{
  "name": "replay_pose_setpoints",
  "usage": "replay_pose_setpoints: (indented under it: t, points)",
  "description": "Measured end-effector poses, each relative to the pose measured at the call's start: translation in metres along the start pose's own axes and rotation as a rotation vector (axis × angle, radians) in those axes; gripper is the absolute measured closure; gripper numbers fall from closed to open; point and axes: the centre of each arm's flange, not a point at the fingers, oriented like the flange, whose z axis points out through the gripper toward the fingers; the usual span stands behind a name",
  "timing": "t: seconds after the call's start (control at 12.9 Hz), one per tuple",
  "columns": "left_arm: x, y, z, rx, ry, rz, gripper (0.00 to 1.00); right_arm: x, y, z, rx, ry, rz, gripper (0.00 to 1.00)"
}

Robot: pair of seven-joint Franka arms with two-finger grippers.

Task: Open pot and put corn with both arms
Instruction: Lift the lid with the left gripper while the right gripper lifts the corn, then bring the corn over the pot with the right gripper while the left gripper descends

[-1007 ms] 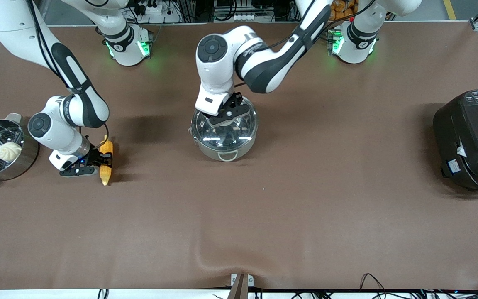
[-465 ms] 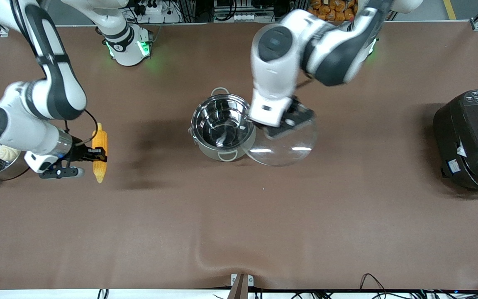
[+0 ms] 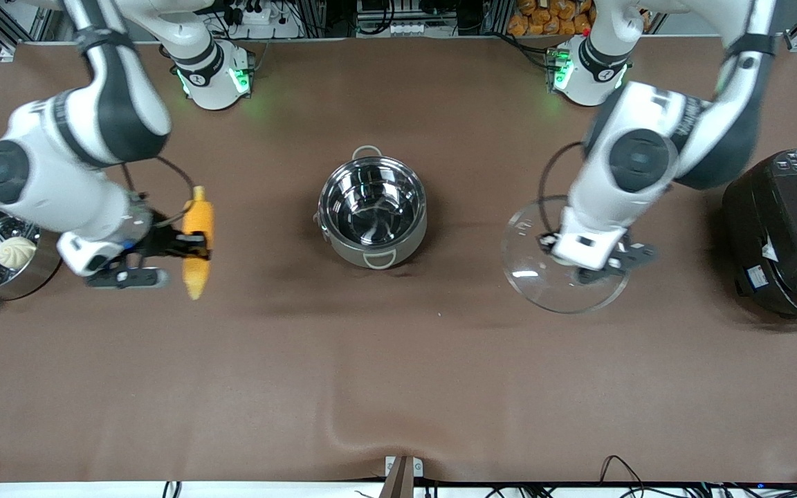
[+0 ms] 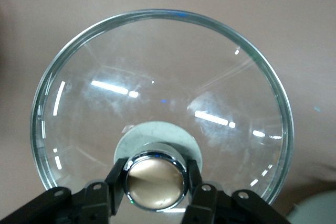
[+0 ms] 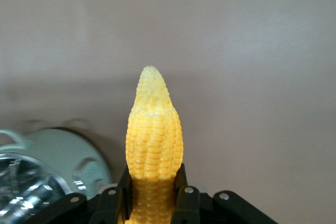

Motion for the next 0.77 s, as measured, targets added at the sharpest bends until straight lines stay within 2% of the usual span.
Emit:
replay_pose_setpoints:
  t: [0.31,0.54,0.77]
  points:
    - [-0.001,-0.081,0.092,-0.024,0.006,0.034,0.50,-0.038,-0.097,-0.001,0.021,-0.001,0.063,0.67]
    - [-0.017,-0.117,0.154,-0.050,0.021,0.069,0.50,-0.066,-0.142,0.005,-0.015,0.009,0.072,0.67]
    - [-0.031,-0.140,0.191,-0.059,0.015,0.089,0.50,-0.101,-0.192,0.018,-0.054,0.035,0.072,0.67]
